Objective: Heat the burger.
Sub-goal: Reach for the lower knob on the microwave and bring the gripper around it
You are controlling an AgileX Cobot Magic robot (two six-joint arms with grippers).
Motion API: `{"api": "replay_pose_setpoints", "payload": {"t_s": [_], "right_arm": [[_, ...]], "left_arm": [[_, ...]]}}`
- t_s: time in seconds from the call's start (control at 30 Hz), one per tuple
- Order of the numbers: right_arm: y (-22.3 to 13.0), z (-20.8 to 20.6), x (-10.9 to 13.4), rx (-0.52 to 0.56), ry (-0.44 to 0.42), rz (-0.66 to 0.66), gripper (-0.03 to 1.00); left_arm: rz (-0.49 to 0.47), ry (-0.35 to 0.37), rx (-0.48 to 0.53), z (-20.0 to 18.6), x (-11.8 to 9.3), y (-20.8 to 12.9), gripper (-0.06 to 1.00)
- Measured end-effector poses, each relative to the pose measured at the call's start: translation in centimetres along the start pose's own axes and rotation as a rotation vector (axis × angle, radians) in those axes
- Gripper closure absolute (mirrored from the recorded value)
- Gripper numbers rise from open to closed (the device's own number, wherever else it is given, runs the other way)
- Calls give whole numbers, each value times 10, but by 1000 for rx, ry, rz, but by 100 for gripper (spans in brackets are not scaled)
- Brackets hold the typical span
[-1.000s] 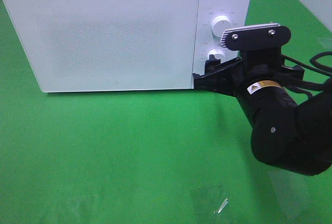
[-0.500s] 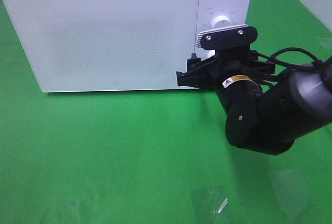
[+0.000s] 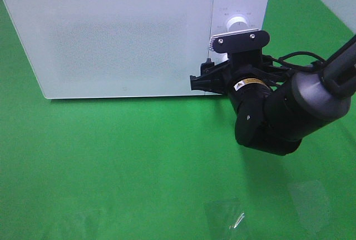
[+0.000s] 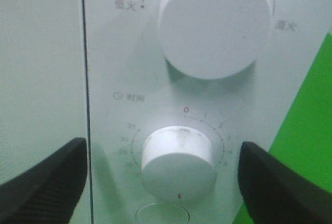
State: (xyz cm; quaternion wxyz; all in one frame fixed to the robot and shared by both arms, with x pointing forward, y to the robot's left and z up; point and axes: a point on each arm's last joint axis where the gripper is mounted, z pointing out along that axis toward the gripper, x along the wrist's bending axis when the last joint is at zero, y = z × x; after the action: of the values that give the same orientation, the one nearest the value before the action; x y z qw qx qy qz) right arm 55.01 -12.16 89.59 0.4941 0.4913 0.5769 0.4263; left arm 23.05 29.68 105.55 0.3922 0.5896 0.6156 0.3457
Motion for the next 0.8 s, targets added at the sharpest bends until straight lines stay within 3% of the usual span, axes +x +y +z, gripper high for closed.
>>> {"api": "replay_pose_setpoints", "payload": {"t_s": [0.33, 0.6, 0.67, 0.73, 0.77, 0.8], "right_arm": [[0, 8, -1, -4, -15, 9, 21], [-2, 9, -1, 5, -19, 10, 27], [-2, 9, -1, 6, -19, 18, 32], [-3, 9, -1, 12, -15, 28, 46], [-3, 9, -1, 12, -15, 28, 46], [-3, 9, -1, 17, -20, 35, 55]], "left_arm": [[0, 0, 0, 0, 0, 0, -5], [0, 0, 0, 0, 0, 0, -5], [0, 0, 0, 0, 0, 0, -5], [0, 0, 0, 0, 0, 0, -5], [0, 0, 0, 0, 0, 0, -5], [0, 0, 0, 0, 0, 0, -5]]}}
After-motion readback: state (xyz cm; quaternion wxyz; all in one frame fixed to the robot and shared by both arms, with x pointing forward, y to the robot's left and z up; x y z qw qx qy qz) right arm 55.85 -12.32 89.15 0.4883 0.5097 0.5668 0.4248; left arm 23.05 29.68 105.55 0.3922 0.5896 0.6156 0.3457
